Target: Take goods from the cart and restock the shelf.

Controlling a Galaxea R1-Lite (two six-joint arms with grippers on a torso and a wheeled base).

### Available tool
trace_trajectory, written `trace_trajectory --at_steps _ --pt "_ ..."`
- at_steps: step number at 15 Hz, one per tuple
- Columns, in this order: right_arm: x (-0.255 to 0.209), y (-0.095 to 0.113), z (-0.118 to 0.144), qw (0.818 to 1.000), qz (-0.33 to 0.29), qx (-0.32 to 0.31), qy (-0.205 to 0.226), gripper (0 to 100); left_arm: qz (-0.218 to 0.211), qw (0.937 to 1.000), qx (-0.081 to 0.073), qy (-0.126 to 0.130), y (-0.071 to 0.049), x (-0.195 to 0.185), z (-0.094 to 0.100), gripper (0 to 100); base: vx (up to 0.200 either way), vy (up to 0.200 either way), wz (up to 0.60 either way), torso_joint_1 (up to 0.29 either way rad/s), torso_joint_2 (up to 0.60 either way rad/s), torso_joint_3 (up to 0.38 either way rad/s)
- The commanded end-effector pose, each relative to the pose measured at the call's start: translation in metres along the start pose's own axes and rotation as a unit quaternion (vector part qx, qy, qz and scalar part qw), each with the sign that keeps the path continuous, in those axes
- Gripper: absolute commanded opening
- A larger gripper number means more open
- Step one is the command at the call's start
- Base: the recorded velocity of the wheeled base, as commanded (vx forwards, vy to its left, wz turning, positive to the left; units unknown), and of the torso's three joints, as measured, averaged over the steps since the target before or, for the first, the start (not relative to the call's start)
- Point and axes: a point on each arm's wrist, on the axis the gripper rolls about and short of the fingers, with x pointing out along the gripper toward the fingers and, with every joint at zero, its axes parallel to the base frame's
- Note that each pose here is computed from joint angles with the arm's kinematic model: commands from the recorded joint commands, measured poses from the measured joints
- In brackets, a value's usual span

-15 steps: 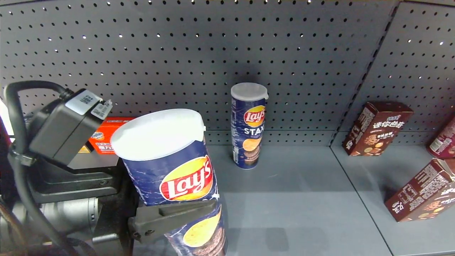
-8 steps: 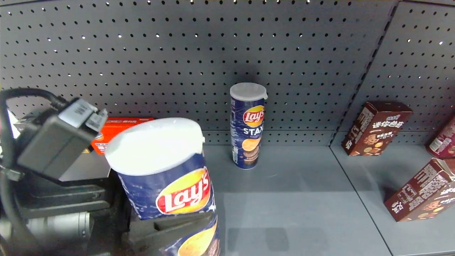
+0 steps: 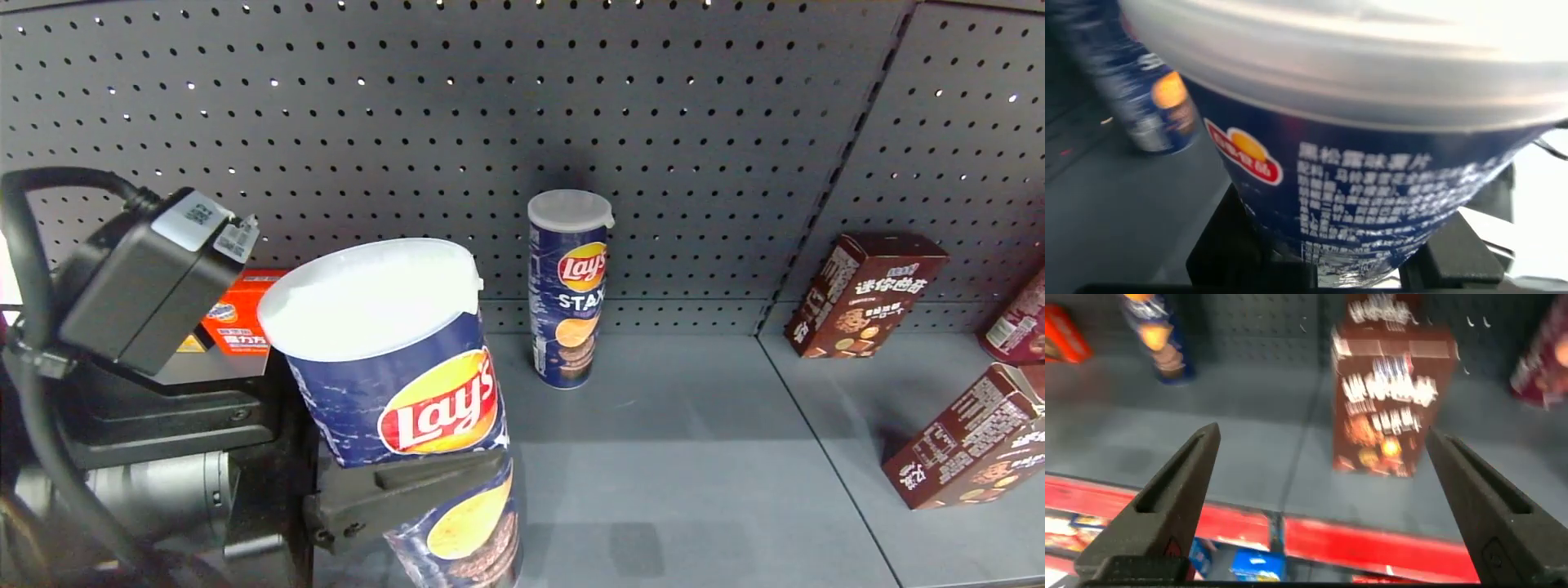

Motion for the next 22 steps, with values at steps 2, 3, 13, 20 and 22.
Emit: trace_trajectory --at_steps 2,3,13,20,22 --pt "0.024 -0.003 0.037 0.999 0.032 0.0 0.033 100 0.014 0.9999 -0.007 0.001 0.013 -0.004 -0.002 0 0.0 0.0 0.0 0.0 0.0 0.0" --pt "0.038 -0.003 0.054 0.996 0.077 -0.003 0.041 100 0.013 0.9999 -0.01 0.001 0.017 -0.007 -0.003 0 0.0 0.0 0.0 0.0 0.0 0.0" --pt "0.148 0.024 0.105 0.965 0.244 -0.012 0.092 100 0.011 0.9999 -0.012 0.0 0.02 -0.009 -0.003 0 0.0 0.0 0.0 0.0 0.0 0.0" --pt "0.222 0.068 0.106 0.934 0.344 -0.022 0.089 100 0.015 0.9998 -0.014 0.001 0.022 -0.01 -0.004 0 0.0 0.0 0.0 0.0 0.0 0.0" --pt "0.231 0.072 0.105 0.927 0.364 -0.019 0.093 100 0.016 0.9997 -0.016 0.003 0.023 -0.011 -0.006 0 0.0 0.0 0.0 0.0 0.0 0.0"
